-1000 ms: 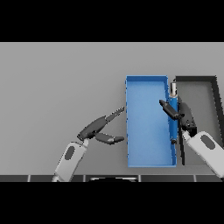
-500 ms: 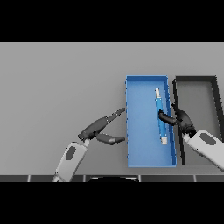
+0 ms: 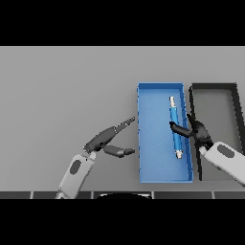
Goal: Pick up the blue pipe and place it into the blue bin.
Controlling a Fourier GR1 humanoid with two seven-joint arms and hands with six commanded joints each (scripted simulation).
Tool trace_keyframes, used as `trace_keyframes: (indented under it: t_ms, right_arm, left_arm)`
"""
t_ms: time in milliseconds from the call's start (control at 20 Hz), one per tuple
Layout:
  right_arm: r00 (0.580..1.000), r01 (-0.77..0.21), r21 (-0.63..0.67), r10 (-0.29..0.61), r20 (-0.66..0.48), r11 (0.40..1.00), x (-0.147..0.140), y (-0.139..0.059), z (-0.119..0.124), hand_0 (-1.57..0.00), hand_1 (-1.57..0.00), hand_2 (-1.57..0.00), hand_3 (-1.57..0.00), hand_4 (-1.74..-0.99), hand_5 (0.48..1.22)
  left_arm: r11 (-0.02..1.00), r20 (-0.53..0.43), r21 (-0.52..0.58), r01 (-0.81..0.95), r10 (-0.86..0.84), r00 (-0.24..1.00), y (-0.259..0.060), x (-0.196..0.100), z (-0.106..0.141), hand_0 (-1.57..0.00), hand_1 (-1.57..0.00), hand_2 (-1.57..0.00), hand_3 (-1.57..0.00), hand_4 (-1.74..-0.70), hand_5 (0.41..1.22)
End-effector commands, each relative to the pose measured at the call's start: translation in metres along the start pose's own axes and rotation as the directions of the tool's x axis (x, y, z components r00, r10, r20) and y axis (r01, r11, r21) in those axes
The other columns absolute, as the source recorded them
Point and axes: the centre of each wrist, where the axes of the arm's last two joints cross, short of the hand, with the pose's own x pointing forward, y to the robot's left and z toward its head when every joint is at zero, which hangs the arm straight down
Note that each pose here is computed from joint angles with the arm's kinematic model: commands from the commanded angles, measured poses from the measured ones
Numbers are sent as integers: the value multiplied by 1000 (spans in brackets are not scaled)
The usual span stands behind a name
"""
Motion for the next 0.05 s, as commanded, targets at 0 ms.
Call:
trace_keyframes:
  t_ms: [0]
  right_arm:
    - [1000,8,0,-8,3,1000,0,0,-1,-6,-5,-5,-3,-1022,643]
  left_arm:
    - [1000,-6,-1,6,-6,1000,5,-1,-1,1,1,1,1,-885,431]
